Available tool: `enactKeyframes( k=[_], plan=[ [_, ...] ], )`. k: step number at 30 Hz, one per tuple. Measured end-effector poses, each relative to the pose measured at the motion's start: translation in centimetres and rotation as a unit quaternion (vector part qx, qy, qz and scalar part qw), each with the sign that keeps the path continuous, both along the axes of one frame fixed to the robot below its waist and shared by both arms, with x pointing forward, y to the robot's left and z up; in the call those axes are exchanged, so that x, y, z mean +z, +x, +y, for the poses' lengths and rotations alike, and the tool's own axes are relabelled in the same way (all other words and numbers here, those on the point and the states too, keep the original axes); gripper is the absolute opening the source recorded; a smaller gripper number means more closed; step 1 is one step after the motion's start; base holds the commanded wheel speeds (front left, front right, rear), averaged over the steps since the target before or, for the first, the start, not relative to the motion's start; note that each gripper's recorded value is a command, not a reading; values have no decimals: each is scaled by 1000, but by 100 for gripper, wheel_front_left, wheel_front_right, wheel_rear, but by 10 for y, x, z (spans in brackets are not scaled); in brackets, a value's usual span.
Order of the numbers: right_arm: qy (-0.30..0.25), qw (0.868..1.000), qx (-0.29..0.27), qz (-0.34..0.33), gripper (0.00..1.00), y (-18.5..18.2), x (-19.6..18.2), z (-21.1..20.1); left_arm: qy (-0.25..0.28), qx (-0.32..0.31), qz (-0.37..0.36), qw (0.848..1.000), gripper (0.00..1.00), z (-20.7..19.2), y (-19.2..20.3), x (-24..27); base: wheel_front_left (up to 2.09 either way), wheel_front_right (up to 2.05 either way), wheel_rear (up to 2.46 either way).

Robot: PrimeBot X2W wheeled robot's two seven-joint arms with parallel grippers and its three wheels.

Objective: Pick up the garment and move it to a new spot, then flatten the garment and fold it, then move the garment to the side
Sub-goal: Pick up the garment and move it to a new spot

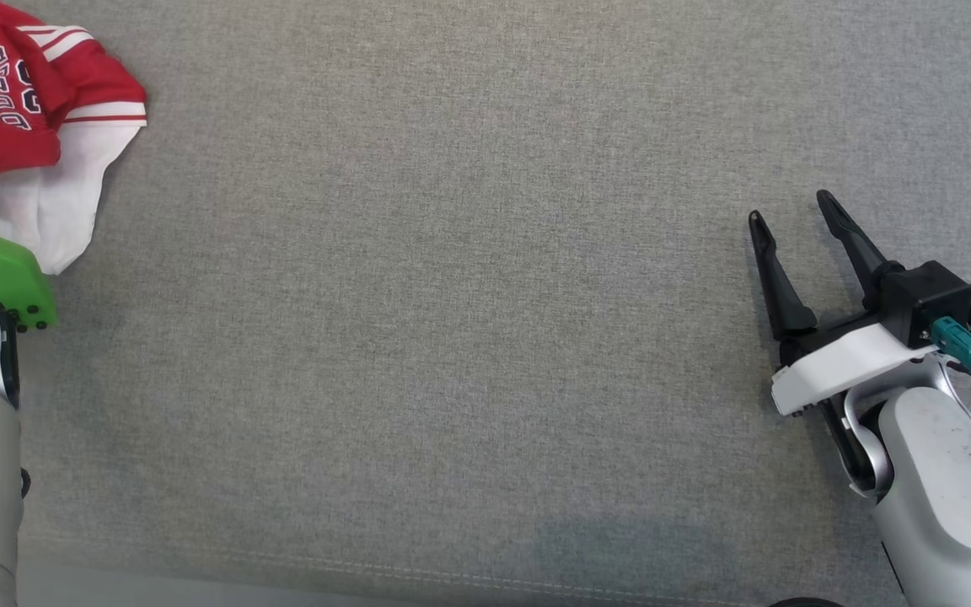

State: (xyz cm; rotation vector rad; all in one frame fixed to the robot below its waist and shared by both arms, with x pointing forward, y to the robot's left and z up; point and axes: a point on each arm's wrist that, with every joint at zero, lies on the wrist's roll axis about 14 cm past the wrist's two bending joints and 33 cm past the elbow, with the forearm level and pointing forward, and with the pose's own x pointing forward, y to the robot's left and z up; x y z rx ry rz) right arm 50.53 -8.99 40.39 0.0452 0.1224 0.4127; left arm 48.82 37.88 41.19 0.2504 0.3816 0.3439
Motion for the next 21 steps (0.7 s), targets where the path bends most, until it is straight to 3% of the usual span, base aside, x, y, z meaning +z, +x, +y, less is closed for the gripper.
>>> enactKeyframes(
  k=[9,21],
  plan=[
    [15,1000,-14,-8,100,-2,14,-1,21,-52,-116,992,0,-19,29,70,0,0,0],
    [45,998,-37,-14,100,-23,37,0,-44,-203,-242,948,0,-156,42,135,0,0,0]
  ],
)
